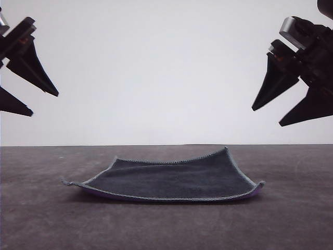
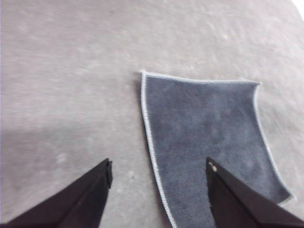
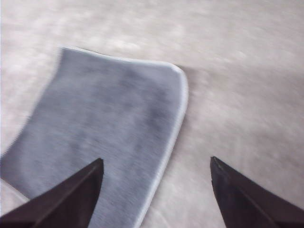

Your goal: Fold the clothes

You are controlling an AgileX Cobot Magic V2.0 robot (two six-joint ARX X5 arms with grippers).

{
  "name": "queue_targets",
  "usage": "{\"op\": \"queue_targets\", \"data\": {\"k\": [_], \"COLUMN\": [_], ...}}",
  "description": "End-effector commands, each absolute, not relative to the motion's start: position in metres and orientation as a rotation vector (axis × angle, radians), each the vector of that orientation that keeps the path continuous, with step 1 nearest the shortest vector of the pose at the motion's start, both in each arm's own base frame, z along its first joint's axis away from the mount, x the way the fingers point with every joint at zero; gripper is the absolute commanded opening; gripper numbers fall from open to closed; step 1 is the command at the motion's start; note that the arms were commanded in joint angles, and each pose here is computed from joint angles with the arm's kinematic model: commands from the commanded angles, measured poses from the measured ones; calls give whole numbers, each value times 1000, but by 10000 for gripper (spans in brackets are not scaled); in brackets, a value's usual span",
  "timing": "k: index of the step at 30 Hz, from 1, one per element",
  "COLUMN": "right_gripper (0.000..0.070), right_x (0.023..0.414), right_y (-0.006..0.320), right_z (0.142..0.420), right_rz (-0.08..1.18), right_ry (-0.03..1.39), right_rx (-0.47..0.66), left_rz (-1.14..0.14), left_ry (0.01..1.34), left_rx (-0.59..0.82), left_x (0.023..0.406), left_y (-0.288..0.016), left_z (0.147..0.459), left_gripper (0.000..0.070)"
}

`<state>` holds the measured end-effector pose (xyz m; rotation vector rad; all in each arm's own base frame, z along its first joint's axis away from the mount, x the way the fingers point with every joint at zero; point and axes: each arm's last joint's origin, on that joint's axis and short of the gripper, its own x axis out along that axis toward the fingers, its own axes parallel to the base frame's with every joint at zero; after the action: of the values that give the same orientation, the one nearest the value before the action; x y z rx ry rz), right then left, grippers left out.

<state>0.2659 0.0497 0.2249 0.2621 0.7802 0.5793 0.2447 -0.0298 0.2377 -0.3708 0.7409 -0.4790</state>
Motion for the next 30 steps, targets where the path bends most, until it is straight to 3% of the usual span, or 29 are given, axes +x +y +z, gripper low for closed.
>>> {"op": "queue_targets", "data": {"k": [1, 9, 20, 30], "right_gripper": [451, 451, 451, 451], "right_x": [271, 303, 375, 406], "right_y": [52, 57, 69, 81], "right_z": [226, 221, 191, 158], "right_rz": [593, 626, 683, 707], "right_ry": [758, 780, 872, 947], "right_rx": [260, 299, 374, 401], "left_rz": [-496, -582, -642, -650], "left_ry": [729, 797, 914, 988], "left_rx": [-368, -390, -363, -368], "left_x": [254, 309, 393, 426], "left_y": [-33, -49, -81, -97], "left_z": [239, 222, 193, 158], "left_gripper": [345, 349, 351, 350]}}
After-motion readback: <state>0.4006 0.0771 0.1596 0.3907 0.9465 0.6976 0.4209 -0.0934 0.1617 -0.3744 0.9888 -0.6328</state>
